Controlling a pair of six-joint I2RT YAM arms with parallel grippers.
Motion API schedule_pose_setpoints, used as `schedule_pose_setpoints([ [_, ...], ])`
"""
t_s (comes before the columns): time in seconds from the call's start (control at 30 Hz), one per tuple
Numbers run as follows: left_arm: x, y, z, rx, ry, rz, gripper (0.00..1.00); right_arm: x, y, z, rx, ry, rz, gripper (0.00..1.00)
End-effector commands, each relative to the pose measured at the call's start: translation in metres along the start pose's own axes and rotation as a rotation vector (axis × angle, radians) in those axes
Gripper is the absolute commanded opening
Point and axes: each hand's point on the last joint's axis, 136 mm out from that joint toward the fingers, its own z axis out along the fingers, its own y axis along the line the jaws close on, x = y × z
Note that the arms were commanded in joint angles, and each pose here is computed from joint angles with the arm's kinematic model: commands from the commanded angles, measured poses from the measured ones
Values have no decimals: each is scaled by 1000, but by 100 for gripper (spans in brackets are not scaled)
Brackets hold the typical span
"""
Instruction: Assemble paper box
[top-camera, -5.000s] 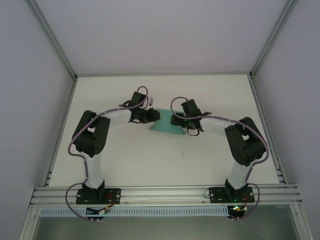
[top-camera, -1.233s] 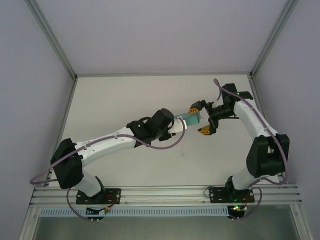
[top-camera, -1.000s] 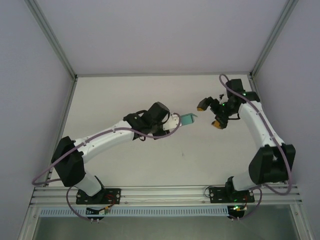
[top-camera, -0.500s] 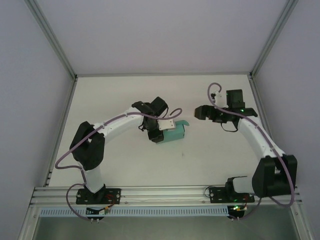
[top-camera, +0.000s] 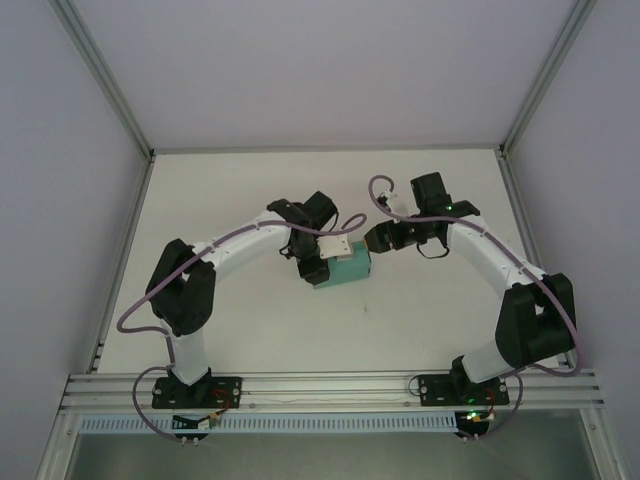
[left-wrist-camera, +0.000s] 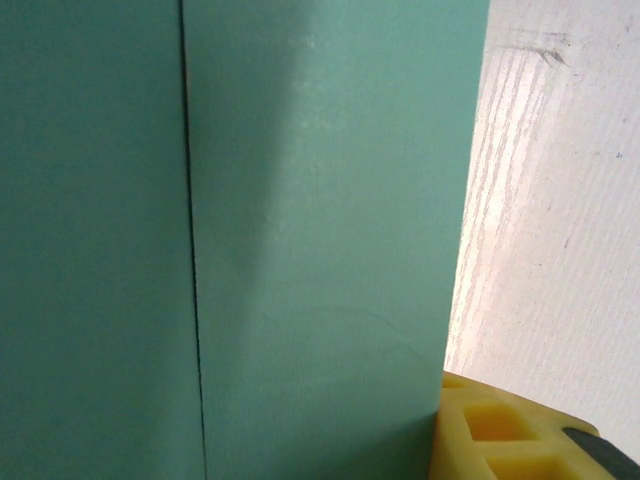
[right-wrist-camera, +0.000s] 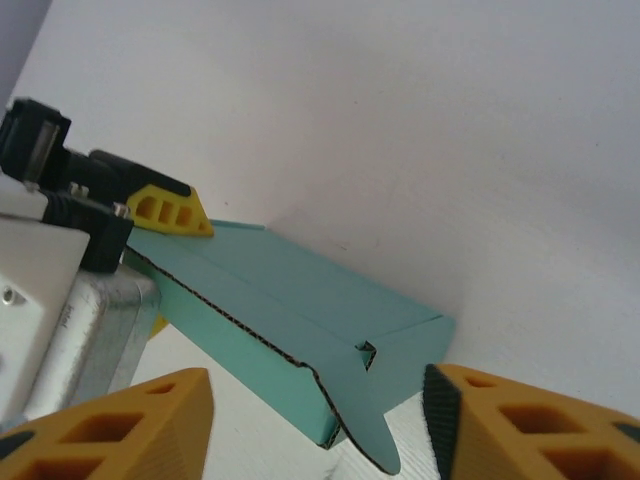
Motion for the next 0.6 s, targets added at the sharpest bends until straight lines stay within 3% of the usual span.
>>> schedule_pose_setpoints([
  [0.0, 9, -4, 0, 42, 44, -5, 35, 2, 1, 0, 13, 19, -60, 53],
  [0.13, 7, -3, -2, 41, 48, -2, 35, -6, 7, 0, 6, -2, -104, 41],
  [0.3, 6, -4, -6, 45, 50, 10, 35, 5, 8, 5, 6, 54, -125, 40],
  [0.57, 4, -2, -9, 42, 48, 14, 35, 6, 4, 11, 27, 72, -120, 26],
])
